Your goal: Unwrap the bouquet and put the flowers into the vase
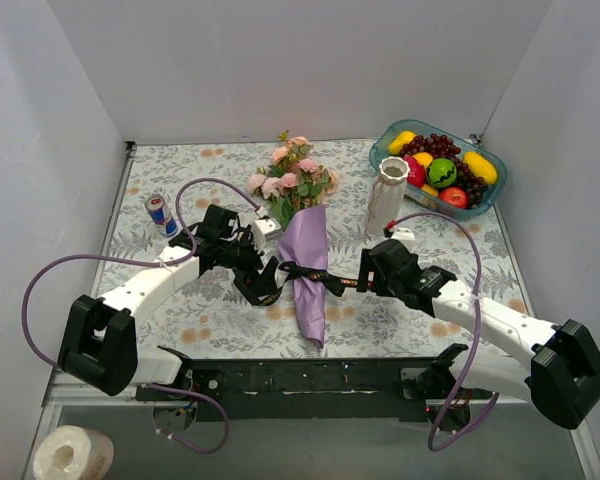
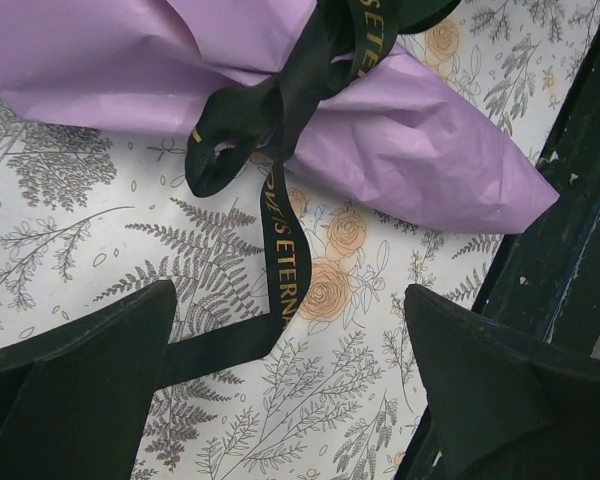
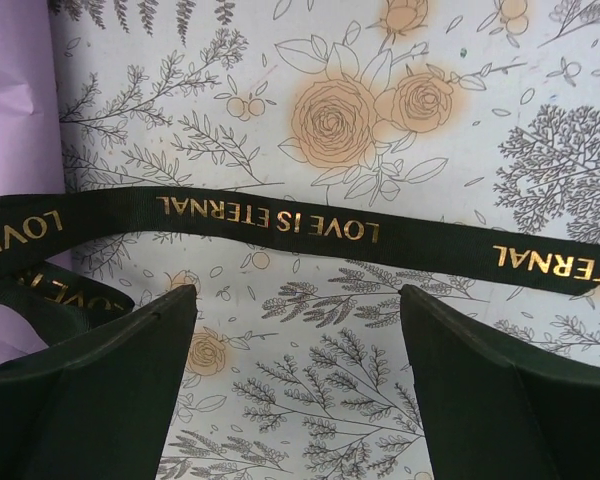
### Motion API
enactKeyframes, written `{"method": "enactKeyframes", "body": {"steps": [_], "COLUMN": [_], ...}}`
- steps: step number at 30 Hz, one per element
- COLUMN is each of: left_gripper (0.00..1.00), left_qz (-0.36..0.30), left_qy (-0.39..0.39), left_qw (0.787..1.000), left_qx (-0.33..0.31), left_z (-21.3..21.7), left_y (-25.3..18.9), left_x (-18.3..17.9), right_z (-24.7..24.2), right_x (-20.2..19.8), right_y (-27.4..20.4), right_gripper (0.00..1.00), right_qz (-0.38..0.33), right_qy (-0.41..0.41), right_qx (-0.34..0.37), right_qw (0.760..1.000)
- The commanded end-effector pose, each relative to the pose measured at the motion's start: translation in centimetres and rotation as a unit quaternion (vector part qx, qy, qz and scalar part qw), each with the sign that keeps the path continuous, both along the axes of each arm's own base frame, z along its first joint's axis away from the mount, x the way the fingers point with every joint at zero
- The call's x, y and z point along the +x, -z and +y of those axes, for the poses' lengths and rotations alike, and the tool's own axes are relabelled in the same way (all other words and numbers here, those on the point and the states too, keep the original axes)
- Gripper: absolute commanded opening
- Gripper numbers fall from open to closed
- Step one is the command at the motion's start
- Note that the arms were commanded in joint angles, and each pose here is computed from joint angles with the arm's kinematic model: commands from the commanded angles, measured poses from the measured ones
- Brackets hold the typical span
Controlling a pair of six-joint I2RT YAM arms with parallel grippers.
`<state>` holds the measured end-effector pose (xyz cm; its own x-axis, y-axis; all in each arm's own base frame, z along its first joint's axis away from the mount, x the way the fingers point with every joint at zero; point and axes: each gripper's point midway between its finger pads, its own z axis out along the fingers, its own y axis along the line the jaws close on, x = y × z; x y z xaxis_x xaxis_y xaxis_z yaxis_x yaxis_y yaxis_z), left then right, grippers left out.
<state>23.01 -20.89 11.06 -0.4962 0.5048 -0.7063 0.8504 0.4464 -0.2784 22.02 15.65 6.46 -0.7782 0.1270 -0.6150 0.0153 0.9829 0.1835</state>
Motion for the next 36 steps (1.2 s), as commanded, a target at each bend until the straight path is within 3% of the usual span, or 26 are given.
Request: {"method": "enactKeyframes", "body": {"steps": [1, 13, 15, 18, 22, 23, 24, 30, 34, 36], "left_gripper": [0.98, 0.98, 0.95, 0.83, 0.51, 0.34, 0.29, 0.23, 0.00, 0.00], "left_qz": [-0.002, -0.010, -0.004, -0.001, -0.006, -0.008, -0.011, -0.002, -0.011, -0.015], "left_qy": [0.044, 0.031, 0.034, 0.038, 0.029, 0.029, 0.026, 0.023, 0.009, 0.003], "left_qw": [0.999, 0.999, 0.999, 0.999, 0.999, 0.999, 0.999, 1.000, 0.999, 0.999], "left_qx": [-0.012, 0.012, 0.014, 0.020, 0.030, 0.028, 0.023, 0.016, 0.031, 0.033], "left_z": [-0.7, -2.3, -2.6, -2.9, -2.9, -3.0, -3.2, -3.7, -3.2, -3.0], "left_y": [0.8, 4.0, 4.6, 5.1, 5.9, 5.9, 5.7, 5.5, 5.5, 5.3], "left_x": [-0.9, 0.8, 0.8, 0.9, 1.6, 1.6, 1.8, 2.2, 2.6, 2.7], "right_z": [-0.4, -1.7, -2.0, -2.4, -3.2, -3.1, -2.9, -1.0, 1.0, 1.3], "right_x": [1.3, -0.7, -0.9, -0.7, -0.1, 0.2, 0.3, 0.6, 0.7, 0.8], "right_y": [-2.8, -1.6, -1.9, -3.1, -5.8, -6.0, -5.9, -5.1, -5.7, -5.5], "right_gripper": [0.90, 0.89, 0.89, 0.90, 0.92, 0.92, 0.92, 0.84, 0.82, 0.83], "right_qz": [-0.060, -0.048, -0.045, -0.042, -0.047, -0.051, -0.053, -0.074, -0.103, -0.100], "right_qy": [-0.030, -0.010, -0.016, -0.014, -0.060, -0.075, -0.087, -0.236, -0.317, -0.347], "right_qx": [-0.020, 0.000, -0.013, -0.032, -0.095, -0.106, -0.112, -0.141, -0.137, -0.149], "right_qw": [0.998, 0.999, 0.999, 0.999, 0.993, 0.990, 0.989, 0.959, 0.933, 0.920]}}
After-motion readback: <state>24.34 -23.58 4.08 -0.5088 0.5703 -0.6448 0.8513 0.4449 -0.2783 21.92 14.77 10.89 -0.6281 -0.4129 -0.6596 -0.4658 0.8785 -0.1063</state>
